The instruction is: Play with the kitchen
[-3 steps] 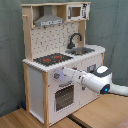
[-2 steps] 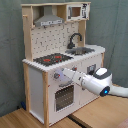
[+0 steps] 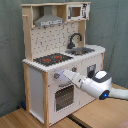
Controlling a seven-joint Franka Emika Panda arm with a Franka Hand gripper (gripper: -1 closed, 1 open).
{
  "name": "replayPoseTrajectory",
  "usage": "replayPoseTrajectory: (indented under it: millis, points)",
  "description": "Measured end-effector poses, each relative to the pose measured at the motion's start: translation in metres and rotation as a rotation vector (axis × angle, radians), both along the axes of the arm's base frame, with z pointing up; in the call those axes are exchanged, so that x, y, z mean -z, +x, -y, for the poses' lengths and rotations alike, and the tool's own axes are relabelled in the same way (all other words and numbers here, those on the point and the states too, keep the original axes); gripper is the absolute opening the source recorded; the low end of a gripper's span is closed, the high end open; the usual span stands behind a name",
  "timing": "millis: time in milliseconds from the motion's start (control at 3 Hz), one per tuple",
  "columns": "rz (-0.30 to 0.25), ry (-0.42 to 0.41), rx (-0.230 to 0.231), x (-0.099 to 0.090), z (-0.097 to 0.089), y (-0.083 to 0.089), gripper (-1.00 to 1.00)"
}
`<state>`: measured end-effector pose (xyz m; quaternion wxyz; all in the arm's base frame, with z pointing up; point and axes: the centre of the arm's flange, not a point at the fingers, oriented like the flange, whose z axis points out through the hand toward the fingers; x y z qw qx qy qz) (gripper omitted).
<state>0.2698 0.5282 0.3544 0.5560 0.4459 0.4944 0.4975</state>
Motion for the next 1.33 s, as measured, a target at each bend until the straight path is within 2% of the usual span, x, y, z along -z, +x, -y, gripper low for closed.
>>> replayPoseTrajectory:
  millis: [667, 1333]
  points:
    - [0.015, 0.203, 0.01, 0.01, -0.004, 0.001, 1.0]
    - [0.015, 0.401, 0.007, 0.025, -0.005, 0.011, 1.0]
